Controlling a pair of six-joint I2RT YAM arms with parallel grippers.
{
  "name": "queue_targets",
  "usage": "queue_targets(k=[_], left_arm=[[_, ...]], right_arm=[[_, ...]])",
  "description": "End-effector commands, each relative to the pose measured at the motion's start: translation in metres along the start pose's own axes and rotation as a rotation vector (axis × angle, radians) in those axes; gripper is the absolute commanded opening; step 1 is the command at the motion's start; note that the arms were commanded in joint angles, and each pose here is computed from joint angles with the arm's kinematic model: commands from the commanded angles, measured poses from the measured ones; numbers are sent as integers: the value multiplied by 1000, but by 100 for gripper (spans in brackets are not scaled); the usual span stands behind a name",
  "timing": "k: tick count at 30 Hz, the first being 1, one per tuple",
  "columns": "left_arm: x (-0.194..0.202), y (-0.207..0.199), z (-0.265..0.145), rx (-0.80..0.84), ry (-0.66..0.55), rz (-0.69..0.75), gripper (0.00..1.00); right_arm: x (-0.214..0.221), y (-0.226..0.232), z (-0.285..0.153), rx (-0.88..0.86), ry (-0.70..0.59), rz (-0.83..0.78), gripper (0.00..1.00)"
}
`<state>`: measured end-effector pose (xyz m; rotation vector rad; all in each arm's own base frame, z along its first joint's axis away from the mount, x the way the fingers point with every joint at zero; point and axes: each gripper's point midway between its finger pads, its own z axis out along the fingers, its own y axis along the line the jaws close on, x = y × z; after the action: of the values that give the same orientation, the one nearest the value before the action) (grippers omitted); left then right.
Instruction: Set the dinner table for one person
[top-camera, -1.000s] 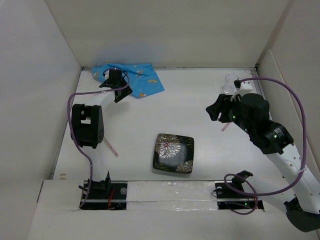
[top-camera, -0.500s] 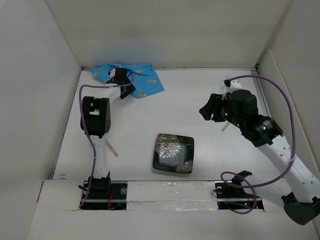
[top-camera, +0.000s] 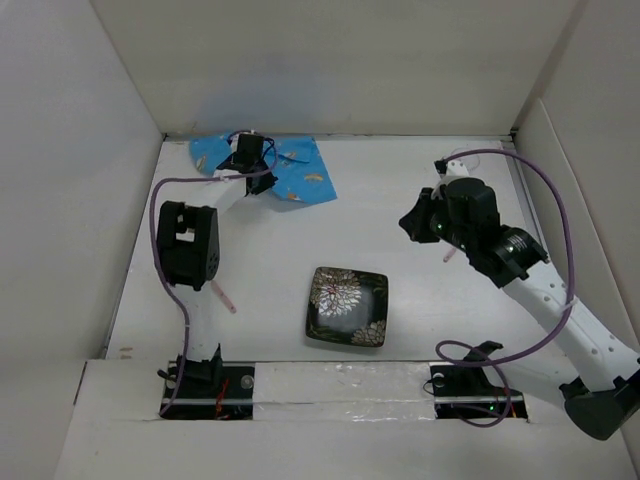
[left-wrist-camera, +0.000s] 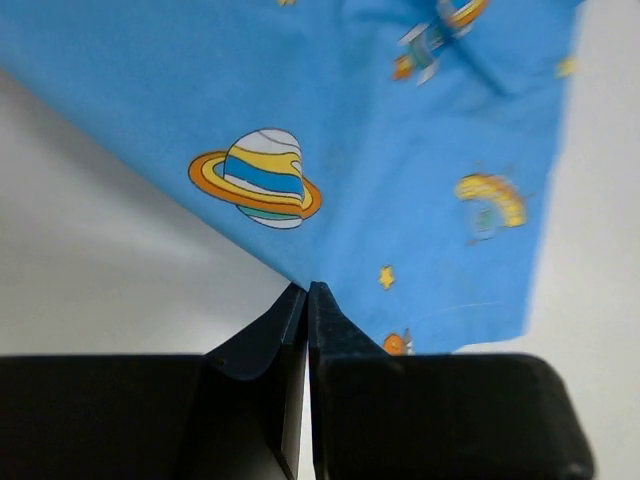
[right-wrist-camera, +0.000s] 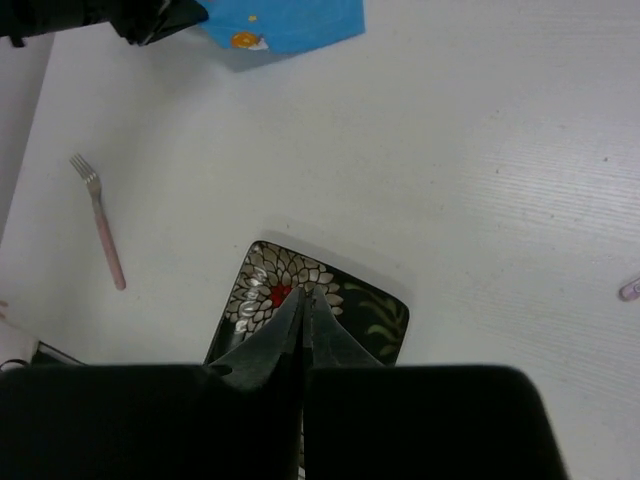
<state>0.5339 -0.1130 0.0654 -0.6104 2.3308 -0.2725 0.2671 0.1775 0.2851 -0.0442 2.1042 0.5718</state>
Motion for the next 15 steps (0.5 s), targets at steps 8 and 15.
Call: queue_targets(k=[8, 15], left_arm=[[49, -63, -143, 303, 27, 201, 0], [80, -67, -164, 280, 72, 326, 43]], right_arm=[[6, -21, 68, 117, -33, -12, 5], [26, -59, 132, 259, 54, 45, 61]])
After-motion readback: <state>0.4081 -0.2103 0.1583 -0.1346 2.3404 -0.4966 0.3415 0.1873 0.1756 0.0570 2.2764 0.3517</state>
